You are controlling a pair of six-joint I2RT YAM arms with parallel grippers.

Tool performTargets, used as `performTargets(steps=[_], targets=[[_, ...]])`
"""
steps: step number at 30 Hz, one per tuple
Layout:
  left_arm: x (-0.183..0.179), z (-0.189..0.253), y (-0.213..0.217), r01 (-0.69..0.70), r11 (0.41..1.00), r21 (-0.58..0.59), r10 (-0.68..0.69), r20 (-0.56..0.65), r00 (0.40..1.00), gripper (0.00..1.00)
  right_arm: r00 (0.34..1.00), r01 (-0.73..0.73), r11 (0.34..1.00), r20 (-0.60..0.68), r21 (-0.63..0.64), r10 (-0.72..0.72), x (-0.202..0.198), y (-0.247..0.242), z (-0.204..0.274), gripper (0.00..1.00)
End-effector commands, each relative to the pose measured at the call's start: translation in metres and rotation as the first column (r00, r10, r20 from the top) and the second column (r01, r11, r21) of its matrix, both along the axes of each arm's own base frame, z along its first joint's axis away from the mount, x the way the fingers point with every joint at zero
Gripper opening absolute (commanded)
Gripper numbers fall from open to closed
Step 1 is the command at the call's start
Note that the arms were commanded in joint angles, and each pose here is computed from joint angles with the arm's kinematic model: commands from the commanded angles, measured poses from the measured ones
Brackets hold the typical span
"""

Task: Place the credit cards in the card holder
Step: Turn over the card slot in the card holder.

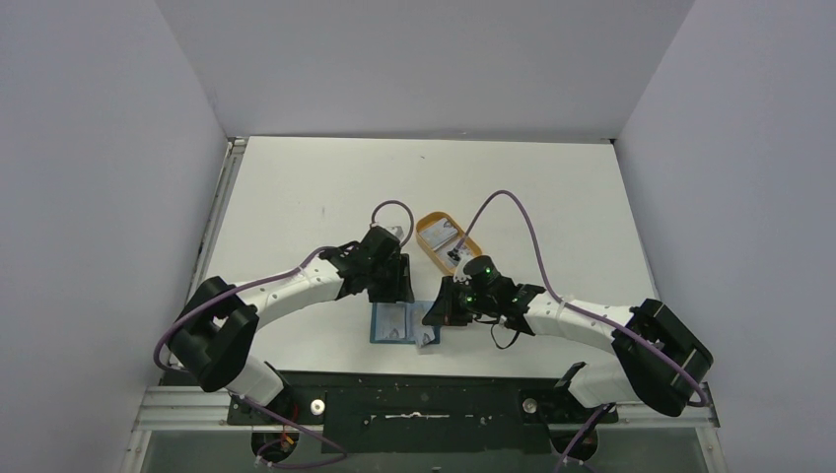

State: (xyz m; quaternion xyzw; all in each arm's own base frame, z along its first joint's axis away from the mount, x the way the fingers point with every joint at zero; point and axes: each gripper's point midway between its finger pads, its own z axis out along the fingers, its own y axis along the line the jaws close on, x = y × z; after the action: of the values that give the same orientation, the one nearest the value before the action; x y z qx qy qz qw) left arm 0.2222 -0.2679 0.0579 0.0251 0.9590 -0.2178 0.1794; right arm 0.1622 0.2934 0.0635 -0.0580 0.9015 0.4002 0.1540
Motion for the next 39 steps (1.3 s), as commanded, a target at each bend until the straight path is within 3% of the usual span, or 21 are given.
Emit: performTargets(steps=[1,7,15,26,39], targets=[[0.008,0.006,0.003,-0.020,1.000,-0.004,0.020,0.033,0.999,0.42,0.998,-0.021,0.998,0.067,0.055,0.018,0.011,0.017,0.021,0.00],[0.005,0.000,0.013,-0.035,0.999,0.031,0.034,0.022,0.999,0.27,0.997,-0.025,0.998,0.069,0.057,0.021,0.010,0.019,0.022,0.00],[0.002,-0.002,0.034,-0.067,0.993,0.101,0.064,0.034,0.997,0.15,0.997,-0.017,0.999,0.071,0.052,0.013,0.012,0.018,0.021,0.00],[-0.004,-0.009,0.058,-0.098,0.978,0.183,0.093,0.038,0.995,0.25,0.998,0.014,0.997,0.056,0.080,-0.018,0.021,0.030,0.023,0.00],[-0.010,-0.032,0.067,-0.089,0.965,0.246,0.091,0.000,0.996,0.25,0.996,0.084,0.994,0.031,0.073,-0.086,0.026,0.026,0.019,0.00]])
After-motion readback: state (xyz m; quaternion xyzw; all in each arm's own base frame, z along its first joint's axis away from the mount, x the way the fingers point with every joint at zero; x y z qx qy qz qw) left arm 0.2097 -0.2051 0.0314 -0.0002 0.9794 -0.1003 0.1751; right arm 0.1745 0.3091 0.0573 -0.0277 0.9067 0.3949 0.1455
